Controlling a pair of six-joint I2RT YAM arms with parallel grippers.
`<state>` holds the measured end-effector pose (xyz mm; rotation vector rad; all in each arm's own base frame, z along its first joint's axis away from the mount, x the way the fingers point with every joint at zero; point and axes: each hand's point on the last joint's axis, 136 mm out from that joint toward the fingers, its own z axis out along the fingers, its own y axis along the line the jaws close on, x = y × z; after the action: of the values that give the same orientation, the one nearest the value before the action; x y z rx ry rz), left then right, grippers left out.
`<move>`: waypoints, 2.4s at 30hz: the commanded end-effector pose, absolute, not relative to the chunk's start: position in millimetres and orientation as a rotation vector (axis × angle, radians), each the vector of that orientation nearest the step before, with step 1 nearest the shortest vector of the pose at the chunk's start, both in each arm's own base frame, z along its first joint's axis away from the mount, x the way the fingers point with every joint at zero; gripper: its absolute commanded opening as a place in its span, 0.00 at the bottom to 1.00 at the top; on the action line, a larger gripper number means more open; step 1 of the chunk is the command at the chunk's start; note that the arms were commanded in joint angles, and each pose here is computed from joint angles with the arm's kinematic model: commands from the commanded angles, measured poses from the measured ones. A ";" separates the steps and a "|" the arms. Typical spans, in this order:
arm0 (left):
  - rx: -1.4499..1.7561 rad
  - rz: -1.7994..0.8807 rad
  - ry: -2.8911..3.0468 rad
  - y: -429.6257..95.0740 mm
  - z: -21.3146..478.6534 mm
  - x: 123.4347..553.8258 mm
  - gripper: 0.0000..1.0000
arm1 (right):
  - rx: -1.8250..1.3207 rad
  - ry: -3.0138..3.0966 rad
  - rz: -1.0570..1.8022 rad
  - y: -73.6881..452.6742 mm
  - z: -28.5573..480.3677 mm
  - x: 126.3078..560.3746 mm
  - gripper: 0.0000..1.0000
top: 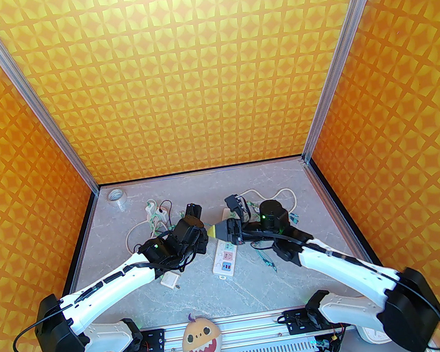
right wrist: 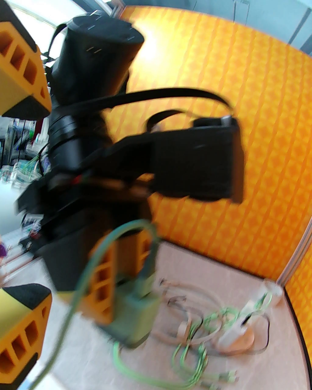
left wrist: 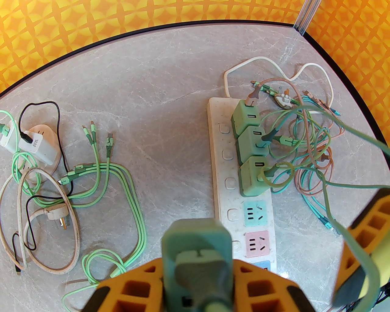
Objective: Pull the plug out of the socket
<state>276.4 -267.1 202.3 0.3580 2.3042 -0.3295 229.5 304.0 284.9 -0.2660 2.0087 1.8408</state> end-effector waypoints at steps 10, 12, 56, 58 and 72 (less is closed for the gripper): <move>0.308 -0.341 2.278 -254.7 212.3 278.0 0.14 | -0.351 1.901 1.813 312.8 333.0 230.7 0.94; 0.308 -0.346 2.268 -252.8 218.7 277.1 0.14 | -0.308 1.985 1.587 297.0 319.9 242.0 0.95; 0.415 -0.734 2.056 -306.9 335.0 211.5 0.10 | 0.325 2.264 0.275 76.3 208.8 309.6 0.98; 0.457 -0.757 2.064 -329.5 325.2 206.4 0.10 | 0.388 2.237 0.221 57.5 217.8 306.3 0.98; 0.716 -0.873 2.157 -494.5 248.0 213.2 0.10 | 0.627 1.992 0.044 -24.6 301.2 270.8 0.99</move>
<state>217.9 -456.0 221.3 0.6742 2.2417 -0.7270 281.3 -11.3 286.3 0.5865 2.0282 0.1038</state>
